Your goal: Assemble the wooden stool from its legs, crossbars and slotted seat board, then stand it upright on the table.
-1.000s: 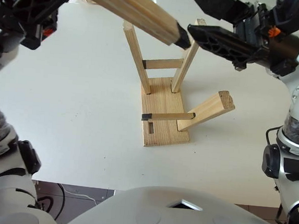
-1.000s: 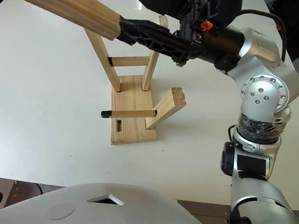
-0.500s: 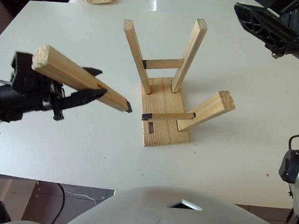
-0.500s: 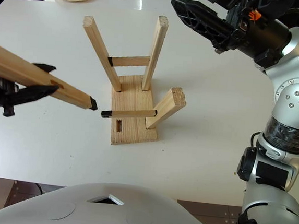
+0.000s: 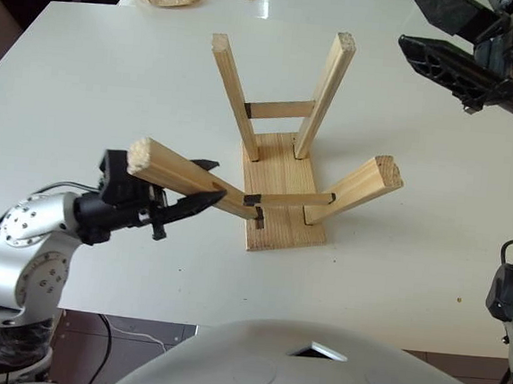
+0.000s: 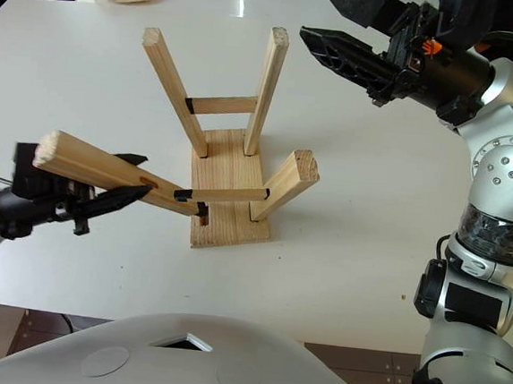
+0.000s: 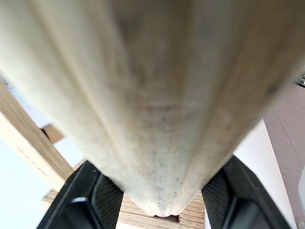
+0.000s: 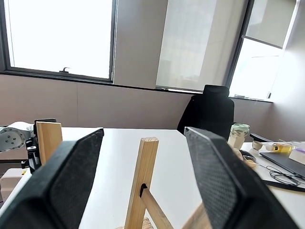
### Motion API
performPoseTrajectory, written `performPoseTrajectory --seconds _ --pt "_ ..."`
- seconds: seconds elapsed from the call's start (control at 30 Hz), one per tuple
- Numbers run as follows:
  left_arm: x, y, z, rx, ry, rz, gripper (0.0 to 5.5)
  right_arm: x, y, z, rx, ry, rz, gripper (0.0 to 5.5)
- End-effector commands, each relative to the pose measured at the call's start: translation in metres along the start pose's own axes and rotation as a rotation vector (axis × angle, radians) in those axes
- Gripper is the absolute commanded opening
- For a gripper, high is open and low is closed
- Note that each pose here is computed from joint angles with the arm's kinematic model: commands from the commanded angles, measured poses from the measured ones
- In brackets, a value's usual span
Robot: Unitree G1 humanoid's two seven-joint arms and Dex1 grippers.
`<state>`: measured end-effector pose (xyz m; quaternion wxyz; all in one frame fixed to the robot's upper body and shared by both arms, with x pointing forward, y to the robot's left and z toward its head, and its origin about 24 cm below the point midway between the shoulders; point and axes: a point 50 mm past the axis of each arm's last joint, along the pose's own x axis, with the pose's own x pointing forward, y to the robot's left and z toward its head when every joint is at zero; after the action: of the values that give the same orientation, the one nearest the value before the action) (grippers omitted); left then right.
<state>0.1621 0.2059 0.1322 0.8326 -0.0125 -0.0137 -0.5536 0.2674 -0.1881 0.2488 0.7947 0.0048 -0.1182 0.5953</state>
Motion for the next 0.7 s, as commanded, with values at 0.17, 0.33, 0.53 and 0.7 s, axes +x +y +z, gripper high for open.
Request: performPoseTrajectory --seconds 0.17,0.33,0.53,0.7 --pt "0.003 -0.002 -0.014 0.058 0.055 -0.008 2.04 0.003 -0.001 0.0 -0.043 0.038 0.041 3.13" --pt "0.0 -0.002 -0.01 0.079 0.072 -0.046 2.04 0.003 0.001 -0.002 -0.047 0.046 0.048 3.13" --pt "-0.002 -0.01 -0.007 0.07 0.138 -0.132 2.04 0.003 0.004 -0.007 -0.046 0.051 0.041 3.13" --pt "-0.002 -0.006 -0.011 0.078 0.201 -0.152 2.04 0.004 0.006 -0.01 -0.047 0.054 0.039 3.13"
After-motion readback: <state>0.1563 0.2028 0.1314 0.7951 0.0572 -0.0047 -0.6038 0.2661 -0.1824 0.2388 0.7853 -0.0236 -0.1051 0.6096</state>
